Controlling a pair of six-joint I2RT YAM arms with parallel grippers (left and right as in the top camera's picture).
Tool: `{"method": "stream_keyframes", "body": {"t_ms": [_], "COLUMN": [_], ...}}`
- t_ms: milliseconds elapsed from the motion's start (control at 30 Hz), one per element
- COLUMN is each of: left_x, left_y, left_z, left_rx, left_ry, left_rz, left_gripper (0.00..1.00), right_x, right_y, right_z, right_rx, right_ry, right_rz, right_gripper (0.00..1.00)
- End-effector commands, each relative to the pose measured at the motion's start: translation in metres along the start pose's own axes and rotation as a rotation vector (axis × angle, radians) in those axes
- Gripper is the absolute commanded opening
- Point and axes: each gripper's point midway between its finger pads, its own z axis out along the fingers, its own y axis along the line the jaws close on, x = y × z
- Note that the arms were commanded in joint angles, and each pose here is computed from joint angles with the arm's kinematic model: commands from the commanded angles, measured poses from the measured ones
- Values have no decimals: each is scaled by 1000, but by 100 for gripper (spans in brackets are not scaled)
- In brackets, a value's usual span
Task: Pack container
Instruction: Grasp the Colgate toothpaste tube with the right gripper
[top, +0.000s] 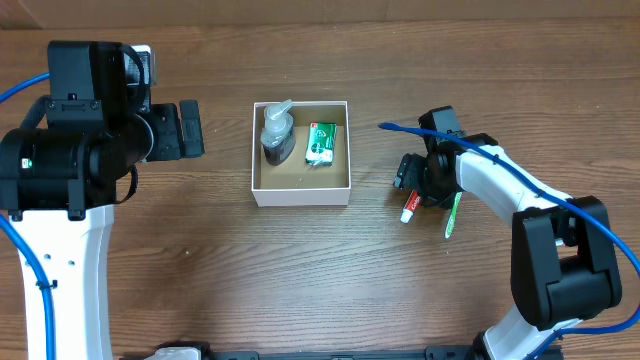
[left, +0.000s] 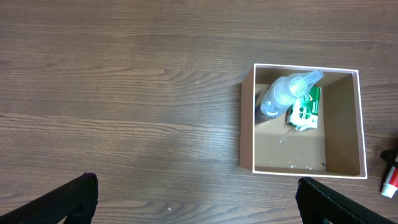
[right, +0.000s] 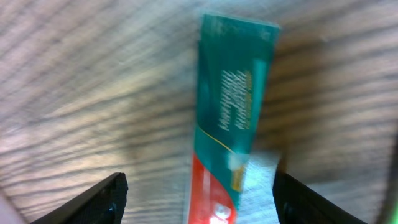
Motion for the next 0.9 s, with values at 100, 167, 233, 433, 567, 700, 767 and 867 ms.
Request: {"method": "stream_keyframes", "body": {"t_ms": [100,167,233,433,567,700,767,867], "left_x": [-2,-2,-2,-2,-2,-2,-2,-2], "left_y": [-1,-1,-1,-1,-1,-1,-1,-1], "left_z": [-1,-1,-1,-1,-1,-1,-1,-1], "left_rx": [0,0,0,0,0,0,0,0], "left_ry": [-8,-7,-7,-7,-8,-8,-8,-8], "left_rz": [24,24,24,24,24,24,24,24], "left_gripper": [100,100,100,100,100,100,100,100], "right_x": [16,16,16,11,4,-15,-28,-38], "right_y": [-32,-32,-32,-28,-24,-8,8,49], "right_z": [9,9,9,10,10,-17,-49,-118], "right_rx": [142,142,141,125,112,100,94,36], "right_ry": [46,46,45,23,-1,-68,-141,-291], "right_rz": [32,32,32,30,17,-53,-124,-248], "right_gripper": [57,43,33,25,19,4,4,4]}}
